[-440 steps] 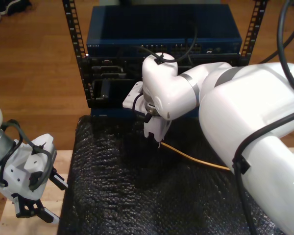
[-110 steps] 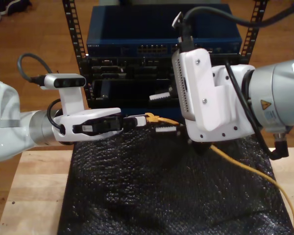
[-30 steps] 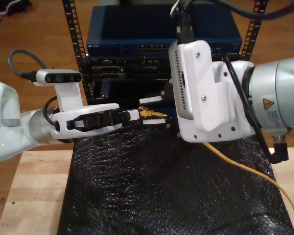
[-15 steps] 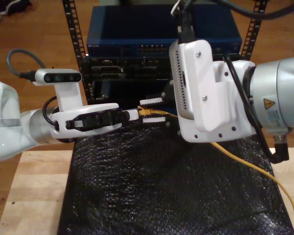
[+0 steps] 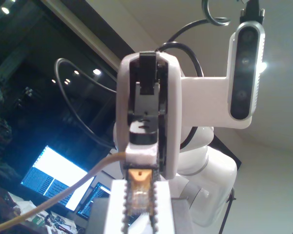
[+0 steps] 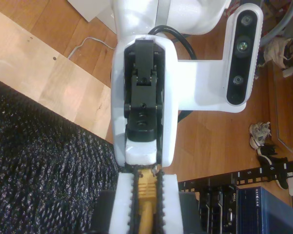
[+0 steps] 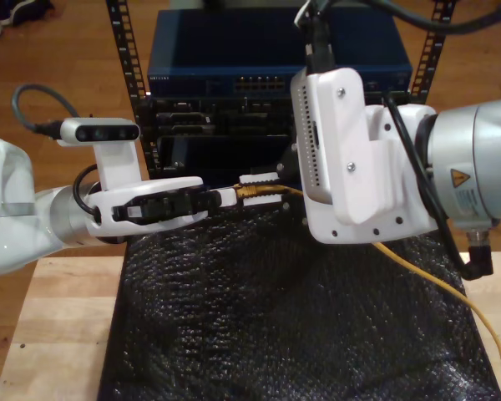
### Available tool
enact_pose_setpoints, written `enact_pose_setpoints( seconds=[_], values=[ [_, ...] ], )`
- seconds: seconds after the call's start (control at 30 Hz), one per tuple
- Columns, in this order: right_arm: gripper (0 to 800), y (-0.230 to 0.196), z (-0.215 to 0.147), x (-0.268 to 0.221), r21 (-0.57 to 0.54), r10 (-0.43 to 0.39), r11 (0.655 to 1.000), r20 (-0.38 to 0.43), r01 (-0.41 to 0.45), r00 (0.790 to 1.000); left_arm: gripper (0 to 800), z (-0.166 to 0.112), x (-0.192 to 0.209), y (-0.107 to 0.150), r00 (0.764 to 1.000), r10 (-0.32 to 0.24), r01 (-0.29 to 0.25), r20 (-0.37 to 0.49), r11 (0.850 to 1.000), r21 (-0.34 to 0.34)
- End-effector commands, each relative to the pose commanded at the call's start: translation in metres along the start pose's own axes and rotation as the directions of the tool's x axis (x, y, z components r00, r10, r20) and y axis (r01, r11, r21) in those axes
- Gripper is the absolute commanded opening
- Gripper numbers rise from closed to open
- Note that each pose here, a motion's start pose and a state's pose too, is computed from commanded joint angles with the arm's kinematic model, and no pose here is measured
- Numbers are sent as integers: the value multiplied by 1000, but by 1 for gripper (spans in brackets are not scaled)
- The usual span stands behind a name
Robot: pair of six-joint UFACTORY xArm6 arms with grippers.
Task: Grab the cable and plug it in
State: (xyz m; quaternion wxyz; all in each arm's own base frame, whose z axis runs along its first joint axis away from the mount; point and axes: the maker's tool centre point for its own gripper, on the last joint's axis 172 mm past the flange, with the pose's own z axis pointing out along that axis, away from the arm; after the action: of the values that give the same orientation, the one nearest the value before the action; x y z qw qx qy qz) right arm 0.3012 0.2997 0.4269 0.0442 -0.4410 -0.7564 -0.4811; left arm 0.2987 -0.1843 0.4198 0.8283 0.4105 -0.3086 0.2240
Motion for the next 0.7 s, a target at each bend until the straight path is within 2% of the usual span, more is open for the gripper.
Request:
enact_pose_setpoints(
  seconds=[0.07, 0.17, 0.23, 0.4, 0.57, 0.7],
  values=[
    [14, 0, 0, 0, 0, 0, 1000, 0, 0, 1000, 45, 0, 0, 0, 1000, 0, 0, 0, 1000, -2],
    [10, 0, 0, 0, 0, 0, 1000, 0, 0, 1000, 203, 0, 0, 0, 1000, -1, 1, -1, 1000, 0],
    [8, 0, 0, 0, 0, 0, 1000, 0, 0, 1000, 228, -1, 0, 0, 1000, 0, 0, -2, 1000, 3],
    [2, -1, 0, 0, 1, 2, 1000, 0, -2, 1000, 346, -1, 0, -1, 1000, 0, 0, -2, 1000, 4],
    [2, 0, 0, 0, 0, 1, 1000, -1, -1, 1000, 570, -1, 1, -1, 1000, 5, -5, -2, 1000, 6],
    [2, 1, 0, 0, 0, 17, 1000, -1, -17, 1000, 655, -1, 0, -2, 1000, 5, -5, -1, 1000, 7]
  ],
)
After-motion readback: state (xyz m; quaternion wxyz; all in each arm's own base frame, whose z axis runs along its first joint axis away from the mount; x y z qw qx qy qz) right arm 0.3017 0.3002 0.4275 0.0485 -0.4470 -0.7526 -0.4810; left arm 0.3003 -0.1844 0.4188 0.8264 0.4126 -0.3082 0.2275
